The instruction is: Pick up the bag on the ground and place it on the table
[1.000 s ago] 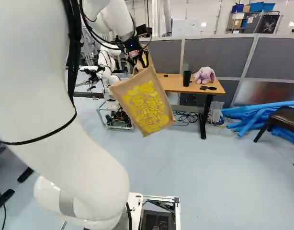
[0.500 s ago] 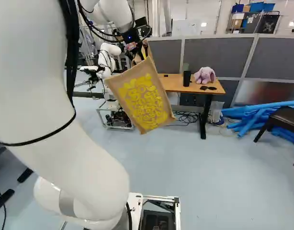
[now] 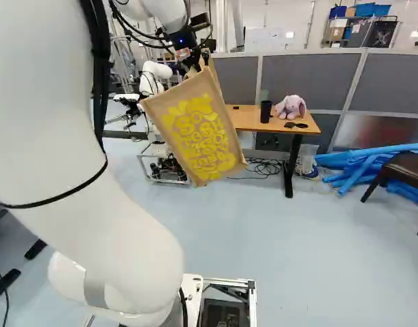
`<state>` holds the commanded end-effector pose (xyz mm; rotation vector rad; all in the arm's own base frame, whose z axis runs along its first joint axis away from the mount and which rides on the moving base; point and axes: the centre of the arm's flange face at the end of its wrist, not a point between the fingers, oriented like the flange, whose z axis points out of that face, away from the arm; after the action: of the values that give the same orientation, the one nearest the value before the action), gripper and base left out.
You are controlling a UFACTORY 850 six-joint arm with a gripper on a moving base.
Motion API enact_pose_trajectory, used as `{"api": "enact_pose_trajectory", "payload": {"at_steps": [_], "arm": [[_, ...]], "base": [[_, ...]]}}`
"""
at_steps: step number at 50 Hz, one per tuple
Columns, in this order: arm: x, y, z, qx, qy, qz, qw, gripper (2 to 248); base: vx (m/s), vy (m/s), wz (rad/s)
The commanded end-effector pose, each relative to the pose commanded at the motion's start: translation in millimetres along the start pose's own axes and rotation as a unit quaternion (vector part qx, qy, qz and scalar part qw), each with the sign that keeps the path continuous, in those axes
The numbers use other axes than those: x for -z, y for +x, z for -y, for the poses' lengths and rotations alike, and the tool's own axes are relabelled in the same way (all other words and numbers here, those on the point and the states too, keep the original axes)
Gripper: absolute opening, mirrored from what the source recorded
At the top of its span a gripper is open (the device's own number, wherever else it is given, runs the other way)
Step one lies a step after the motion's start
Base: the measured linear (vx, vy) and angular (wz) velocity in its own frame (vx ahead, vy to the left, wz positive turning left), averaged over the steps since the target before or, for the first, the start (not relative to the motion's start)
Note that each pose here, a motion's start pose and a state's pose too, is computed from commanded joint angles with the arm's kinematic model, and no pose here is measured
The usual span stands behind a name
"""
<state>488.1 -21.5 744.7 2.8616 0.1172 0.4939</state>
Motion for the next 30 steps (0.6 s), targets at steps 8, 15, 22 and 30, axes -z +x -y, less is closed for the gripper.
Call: {"api": "enact_pose_trajectory", "payload": {"at_steps": [8, 15, 22, 30], "arm": [[2.4, 1.7, -0.5, -0.002, 0.003, 0.01, 0.9999, 30], [2.3, 2.1, -0.2, -0.004, 0.005, 0.018, 0.9998, 30], [2.3, 2.2, -0.1, -0.004, 0.006, 0.02, 0.9998, 30], [2.3, 2.2, -0.1, -0.004, 0.006, 0.02, 0.9998, 30]], "base": [[0.0, 0.0, 0.0], [0.0, 0.0, 0.0], [0.0, 0.0, 0.0], [0.0, 0.0, 0.0]]}}
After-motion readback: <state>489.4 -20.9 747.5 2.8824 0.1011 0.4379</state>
